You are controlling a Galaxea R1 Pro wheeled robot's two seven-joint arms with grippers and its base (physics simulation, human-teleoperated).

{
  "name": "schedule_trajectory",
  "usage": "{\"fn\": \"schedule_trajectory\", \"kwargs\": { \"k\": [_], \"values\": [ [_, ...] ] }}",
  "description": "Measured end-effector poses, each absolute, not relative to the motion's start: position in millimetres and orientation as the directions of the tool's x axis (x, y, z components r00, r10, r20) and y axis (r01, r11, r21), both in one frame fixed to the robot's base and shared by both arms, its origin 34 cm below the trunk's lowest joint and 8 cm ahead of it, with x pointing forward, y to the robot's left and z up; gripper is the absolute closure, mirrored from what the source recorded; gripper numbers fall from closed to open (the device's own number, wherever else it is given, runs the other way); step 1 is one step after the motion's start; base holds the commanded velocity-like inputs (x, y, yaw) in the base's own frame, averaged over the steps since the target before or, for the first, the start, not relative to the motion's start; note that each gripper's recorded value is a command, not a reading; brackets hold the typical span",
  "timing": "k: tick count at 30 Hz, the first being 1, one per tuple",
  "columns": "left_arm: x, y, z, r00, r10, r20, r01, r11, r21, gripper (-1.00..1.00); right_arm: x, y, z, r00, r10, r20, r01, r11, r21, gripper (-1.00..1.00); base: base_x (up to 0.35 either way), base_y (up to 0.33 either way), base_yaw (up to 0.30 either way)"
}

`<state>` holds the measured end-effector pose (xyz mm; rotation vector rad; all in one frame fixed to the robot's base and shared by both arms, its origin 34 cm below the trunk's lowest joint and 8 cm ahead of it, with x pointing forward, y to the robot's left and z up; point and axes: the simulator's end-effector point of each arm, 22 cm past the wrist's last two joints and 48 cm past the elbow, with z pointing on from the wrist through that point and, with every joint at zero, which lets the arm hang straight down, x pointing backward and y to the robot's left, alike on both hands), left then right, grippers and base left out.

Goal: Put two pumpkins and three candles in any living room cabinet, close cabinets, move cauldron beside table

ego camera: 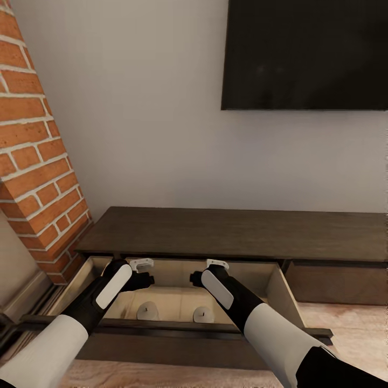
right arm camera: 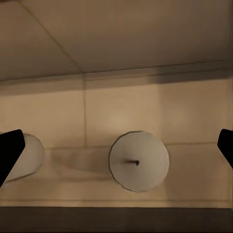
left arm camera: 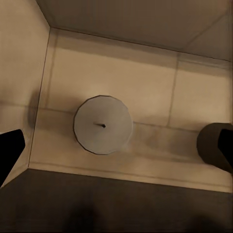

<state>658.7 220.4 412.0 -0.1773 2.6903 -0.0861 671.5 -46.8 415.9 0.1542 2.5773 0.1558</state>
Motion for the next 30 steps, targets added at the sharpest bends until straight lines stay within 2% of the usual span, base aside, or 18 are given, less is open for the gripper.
{"fn": "schedule_trajectory", "kwargs": {
  "k": [24, 30],
  "values": [
    [665.0, 219.6, 472.4, -0.848, -0.138, -0.512, -0.101, 0.99, -0.101, -1.0, 677.3, -45.9, 477.5, -0.788, 0.142, -0.6, 0.062, 0.986, 0.152, -1.0, -0.027, 0.0, 0.0],
    [665.6, 219.5, 487.2, -0.835, -0.138, -0.532, -0.098, 0.99, -0.103, -1.0, 677.9, -46.0, 492.8, -0.772, 0.142, -0.619, 0.058, 0.986, 0.154, -1.0, -0.193, 0.037, -0.044]
  ]
}}
